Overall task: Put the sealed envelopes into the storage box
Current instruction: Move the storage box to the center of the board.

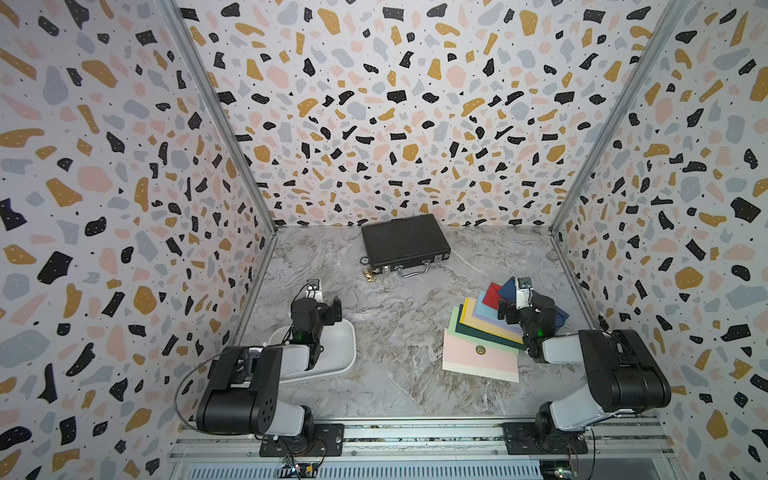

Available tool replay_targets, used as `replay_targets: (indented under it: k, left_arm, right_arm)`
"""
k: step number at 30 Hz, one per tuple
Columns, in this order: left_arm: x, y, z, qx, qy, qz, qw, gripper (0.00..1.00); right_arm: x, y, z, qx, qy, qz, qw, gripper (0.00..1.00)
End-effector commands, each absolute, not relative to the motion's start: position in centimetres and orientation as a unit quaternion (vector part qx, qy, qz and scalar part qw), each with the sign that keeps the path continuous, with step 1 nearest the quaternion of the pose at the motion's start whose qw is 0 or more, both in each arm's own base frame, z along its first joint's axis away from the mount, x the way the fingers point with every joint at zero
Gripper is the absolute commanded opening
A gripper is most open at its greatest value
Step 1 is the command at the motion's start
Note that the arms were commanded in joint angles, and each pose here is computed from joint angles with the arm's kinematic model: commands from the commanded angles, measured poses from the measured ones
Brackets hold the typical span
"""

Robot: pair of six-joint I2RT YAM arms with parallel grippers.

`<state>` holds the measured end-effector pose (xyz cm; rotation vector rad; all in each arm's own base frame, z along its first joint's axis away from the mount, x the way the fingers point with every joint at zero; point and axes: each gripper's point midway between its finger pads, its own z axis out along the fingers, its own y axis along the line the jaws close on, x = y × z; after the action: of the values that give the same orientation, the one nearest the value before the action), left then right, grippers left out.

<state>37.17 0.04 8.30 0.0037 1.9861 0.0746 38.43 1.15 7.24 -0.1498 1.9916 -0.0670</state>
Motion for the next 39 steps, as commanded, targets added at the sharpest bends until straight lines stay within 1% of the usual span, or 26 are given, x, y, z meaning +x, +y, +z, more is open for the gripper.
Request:
replay_targets:
  k: [1, 29, 31, 33, 34, 36, 38, 39]
  left_arm:
    - [37.7, 0.2, 9.9, 0.0, 0.822, 0.032, 0.569, 0.99]
    - [37.8, 0.2, 9.9, -0.001, 0.821, 0.032, 0.57, 0.99]
    - [37.6, 1.3, 9.9, -0.027, 0.819, 0.051, 0.57, 0.99]
    - [36.8, 3.5, 10.7, -0.088, 0.803, 0.091, 0.583, 0.99]
    - [36.2, 3.9, 11.1, -0.1, 0.796, 0.099, 0.588, 0.99]
    - [35.4, 3.3, 13.0, -0.085, 0.786, 0.104, 0.603, 0.99]
    - [34.9, 2.5, 15.8, -0.075, 0.785, 0.103, 0.606, 0.99]
    - [34.4, 2.6, 17.3, -0.101, 0.781, 0.088, 0.61, 0.99]
  right_arm:
    - [38.5, 1.2, 8.3, -0.064, 0.829, -0.026, 0.555, 0.99]
    - [38.5, 0.8, 8.2, -0.053, 0.831, -0.033, 0.553, 0.99]
    - [38.6, 0.7, 8.2, -0.049, 0.832, -0.035, 0.552, 0.99]
    - [38.5, 0.6, 8.2, -0.049, 0.832, -0.035, 0.551, 0.99]
    - [38.5, 0.6, 8.2, -0.049, 0.832, -0.037, 0.552, 0.99]
    - [38.6, -0.3, 8.8, -0.026, 0.83, -0.053, 0.554, 0.99]
    - [38.5, -1.5, 10.5, 0.003, 0.836, -0.076, 0.544, 0.99]
    - [38.4, -2.1, 11.8, 0.016, 0.842, -0.087, 0.532, 0.99]
